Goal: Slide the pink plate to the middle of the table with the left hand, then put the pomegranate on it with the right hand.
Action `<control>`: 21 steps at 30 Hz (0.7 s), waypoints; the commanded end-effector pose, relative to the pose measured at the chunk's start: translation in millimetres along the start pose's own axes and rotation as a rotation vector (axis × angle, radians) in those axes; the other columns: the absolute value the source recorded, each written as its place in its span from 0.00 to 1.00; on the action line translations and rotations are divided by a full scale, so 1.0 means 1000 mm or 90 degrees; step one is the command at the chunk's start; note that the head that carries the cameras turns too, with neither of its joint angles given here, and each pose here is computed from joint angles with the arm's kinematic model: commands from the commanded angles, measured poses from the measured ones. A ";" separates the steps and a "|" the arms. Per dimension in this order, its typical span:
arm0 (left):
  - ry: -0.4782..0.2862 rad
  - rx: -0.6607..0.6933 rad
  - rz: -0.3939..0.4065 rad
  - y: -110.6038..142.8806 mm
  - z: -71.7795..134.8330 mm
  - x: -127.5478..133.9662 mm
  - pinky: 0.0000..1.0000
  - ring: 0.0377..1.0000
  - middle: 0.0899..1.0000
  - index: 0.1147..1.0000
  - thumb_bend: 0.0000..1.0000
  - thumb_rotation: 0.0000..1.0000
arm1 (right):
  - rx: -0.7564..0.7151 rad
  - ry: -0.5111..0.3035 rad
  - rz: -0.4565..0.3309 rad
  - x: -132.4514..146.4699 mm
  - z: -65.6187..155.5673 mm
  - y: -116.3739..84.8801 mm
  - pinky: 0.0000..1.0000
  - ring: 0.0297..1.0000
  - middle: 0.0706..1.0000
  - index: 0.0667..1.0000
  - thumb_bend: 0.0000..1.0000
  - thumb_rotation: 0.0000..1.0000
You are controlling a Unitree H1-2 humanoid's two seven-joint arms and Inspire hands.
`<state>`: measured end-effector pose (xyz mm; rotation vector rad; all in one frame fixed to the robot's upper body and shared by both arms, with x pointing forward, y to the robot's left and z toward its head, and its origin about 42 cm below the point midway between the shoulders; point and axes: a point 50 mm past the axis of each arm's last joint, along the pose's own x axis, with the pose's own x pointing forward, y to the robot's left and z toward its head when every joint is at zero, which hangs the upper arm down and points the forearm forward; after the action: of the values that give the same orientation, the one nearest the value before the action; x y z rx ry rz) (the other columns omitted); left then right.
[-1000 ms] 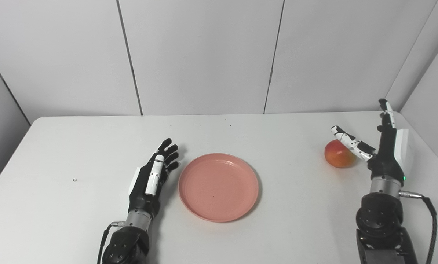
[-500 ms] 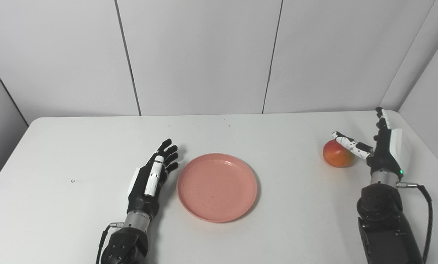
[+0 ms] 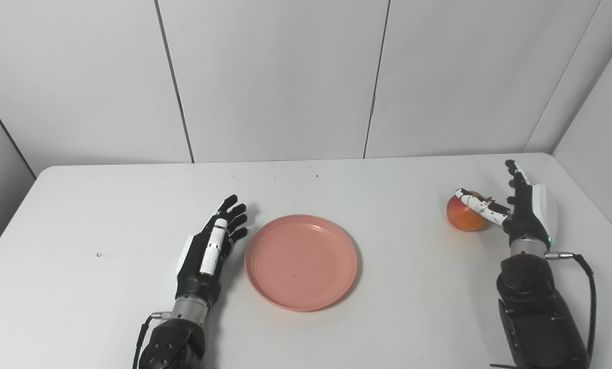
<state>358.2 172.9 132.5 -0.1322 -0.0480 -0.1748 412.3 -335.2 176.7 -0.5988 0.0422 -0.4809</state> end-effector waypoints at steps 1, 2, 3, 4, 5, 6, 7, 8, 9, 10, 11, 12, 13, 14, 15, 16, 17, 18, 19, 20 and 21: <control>-0.018 0.001 -0.003 -0.001 0.009 0.004 0.86 0.89 0.87 0.86 0.30 0.86 | -0.004 -0.017 -0.006 0.010 0.009 -0.009 0.75 0.86 0.89 0.87 0.90 0.33; -0.018 0.001 -0.003 -0.001 0.009 0.004 0.86 0.88 0.87 0.86 0.31 0.86 | -0.003 -0.012 -0.002 0.010 0.008 -0.008 0.75 0.86 0.89 0.87 0.90 0.33; -0.018 0.001 -0.003 -0.001 0.009 0.004 0.86 0.88 0.87 0.86 0.30 0.86 | -0.003 -0.008 0.002 0.010 0.008 -0.007 0.76 0.86 0.89 0.87 0.90 0.32; -0.018 -0.001 -0.004 -0.001 0.009 0.004 0.86 0.89 0.87 0.86 0.30 0.86 | -0.001 -0.004 0.007 0.010 0.007 -0.006 0.77 0.86 0.89 0.87 0.90 0.31; -0.017 -0.002 -0.005 0.000 0.009 0.004 0.87 0.89 0.88 0.86 0.31 0.86 | 0.000 -0.002 0.010 0.010 0.006 -0.005 0.77 0.86 0.89 0.86 0.90 0.30; -0.018 -0.003 -0.005 -0.001 0.009 0.004 0.87 0.89 0.88 0.86 0.31 0.86 | 0.000 -0.003 0.015 0.009 0.005 -0.004 0.77 0.86 0.88 0.86 0.90 0.30; -0.018 -0.002 -0.005 -0.001 0.009 0.004 0.87 0.89 0.88 0.86 0.31 0.86 | 0.001 -0.004 0.020 0.009 0.005 -0.002 0.76 0.86 0.88 0.86 0.91 0.28; -0.018 -0.002 -0.005 -0.001 0.009 0.004 0.87 0.89 0.88 0.86 0.30 0.86 | -0.001 -0.004 0.026 0.009 0.004 -0.001 0.75 0.86 0.88 0.85 0.91 0.28; -0.017 -0.003 -0.005 -0.001 0.009 0.004 0.87 0.89 0.88 0.86 0.31 0.86 | -0.007 -0.004 0.031 0.008 0.003 0.000 0.74 0.86 0.88 0.85 0.92 0.28; -0.016 -0.004 -0.005 -0.001 0.009 0.004 0.87 0.89 0.88 0.86 0.31 0.86 | -0.012 -0.004 0.036 0.008 0.003 0.001 0.72 0.84 0.87 0.85 0.92 0.28; -0.017 -0.006 -0.005 -0.001 0.009 0.004 0.87 0.89 0.88 0.86 0.31 0.86 | -0.013 -0.004 0.042 0.007 0.002 0.003 0.72 0.84 0.87 0.85 0.92 0.28; -0.017 -0.007 -0.005 -0.001 0.009 0.004 0.87 0.89 0.88 0.86 0.31 0.86 | -0.010 -0.001 0.048 0.007 0.002 0.004 0.72 0.84 0.87 0.85 0.91 0.27; -0.017 -0.008 -0.006 -0.001 0.009 0.004 0.87 0.89 0.88 0.87 0.31 0.87 | -0.007 0.000 0.052 0.006 0.001 0.005 0.75 0.85 0.87 0.85 0.90 0.26; -0.017 -0.011 -0.007 -0.001 0.009 0.004 0.88 0.89 0.88 0.87 0.31 0.87 | -0.006 0.001 0.057 0.005 0.000 0.007 0.76 0.86 0.88 0.85 0.90 0.26; -0.017 -0.014 -0.007 -0.001 0.009 0.004 0.88 0.89 0.88 0.87 0.31 0.87 | -0.007 0.003 0.060 0.005 0.000 0.008 0.75 0.85 0.87 0.84 0.90 0.25; -0.017 -0.015 -0.007 -0.001 0.009 0.004 0.88 0.89 0.88 0.87 0.31 0.87 | -0.008 0.004 0.061 0.004 -0.001 0.008 0.72 0.83 0.85 0.84 0.90 0.25; -0.017 -0.014 -0.007 -0.001 0.009 0.005 0.88 0.89 0.88 0.87 0.31 0.87 | -0.007 0.009 0.065 0.003 -0.002 0.010 0.71 0.82 0.85 0.84 0.90 0.25; -0.017 -0.012 -0.007 -0.001 0.009 0.005 0.88 0.89 0.88 0.87 0.31 0.86 | -0.006 0.012 0.068 0.002 -0.002 0.011 0.55 0.68 0.71 0.85 0.90 0.25; -0.017 -0.008 -0.005 -0.001 0.008 0.005 0.88 0.89 0.88 0.87 0.31 0.86 | -0.011 0.014 0.072 0.001 -0.003 0.012 0.51 0.64 0.68 0.85 0.90 0.25; -0.017 -0.006 -0.003 -0.001 0.008 0.005 0.87 0.89 0.88 0.86 0.31 0.85 | -0.014 0.015 0.075 0.000 -0.004 0.013 0.59 0.71 0.74 0.85 0.89 0.25; -0.016 -0.006 -0.002 -0.001 0.009 0.004 0.87 0.89 0.88 0.86 0.31 0.85 | -0.015 0.015 0.075 -0.001 -0.005 0.014 0.61 0.73 0.76 0.85 0.89 0.26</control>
<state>358.4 175.1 132.8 -0.1426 -0.0496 -0.1697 414.8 -333.3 166.6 -0.6137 0.0912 -0.4133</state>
